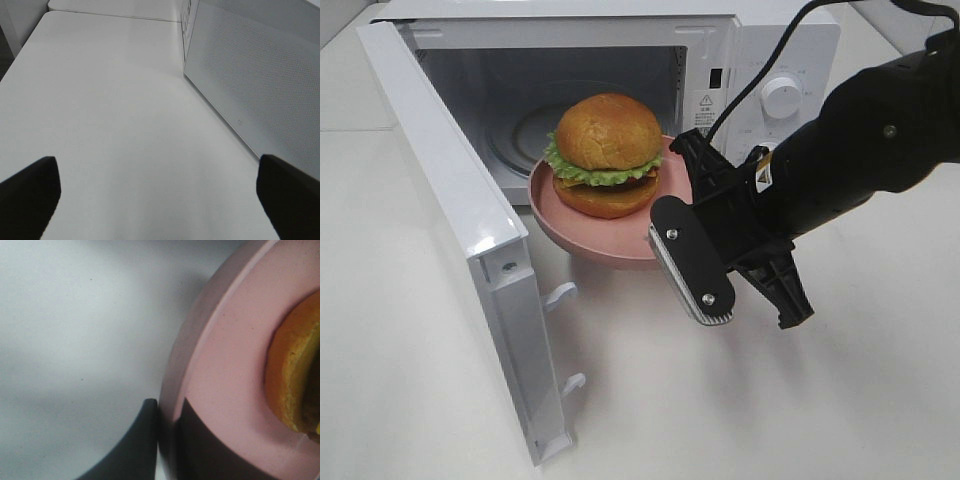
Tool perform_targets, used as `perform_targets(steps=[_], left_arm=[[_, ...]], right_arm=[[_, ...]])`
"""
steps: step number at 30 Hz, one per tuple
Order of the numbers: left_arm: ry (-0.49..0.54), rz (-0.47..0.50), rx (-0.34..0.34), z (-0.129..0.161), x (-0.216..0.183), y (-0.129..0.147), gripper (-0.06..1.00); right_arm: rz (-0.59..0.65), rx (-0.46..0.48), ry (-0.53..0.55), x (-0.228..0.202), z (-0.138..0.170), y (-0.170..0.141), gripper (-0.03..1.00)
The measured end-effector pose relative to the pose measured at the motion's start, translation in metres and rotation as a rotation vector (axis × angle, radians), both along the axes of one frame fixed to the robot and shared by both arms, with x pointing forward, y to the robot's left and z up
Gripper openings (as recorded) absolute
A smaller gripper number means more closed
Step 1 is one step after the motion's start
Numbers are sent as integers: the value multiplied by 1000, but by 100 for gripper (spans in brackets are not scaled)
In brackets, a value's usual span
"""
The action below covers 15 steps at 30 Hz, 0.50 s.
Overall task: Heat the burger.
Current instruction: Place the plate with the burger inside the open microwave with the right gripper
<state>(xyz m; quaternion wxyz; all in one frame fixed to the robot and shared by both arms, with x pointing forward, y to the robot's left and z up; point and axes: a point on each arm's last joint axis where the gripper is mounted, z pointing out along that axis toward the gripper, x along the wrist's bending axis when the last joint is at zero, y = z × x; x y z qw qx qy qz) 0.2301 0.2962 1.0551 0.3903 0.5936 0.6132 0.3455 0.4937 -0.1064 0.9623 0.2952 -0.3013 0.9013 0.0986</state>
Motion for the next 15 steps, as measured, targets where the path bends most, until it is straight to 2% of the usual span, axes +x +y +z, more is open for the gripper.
perform_targets(steps=[15], left_arm=[[-1,0,0,0,0,0,99]], right_arm=[[0,5,-6,33,-8,25,7]])
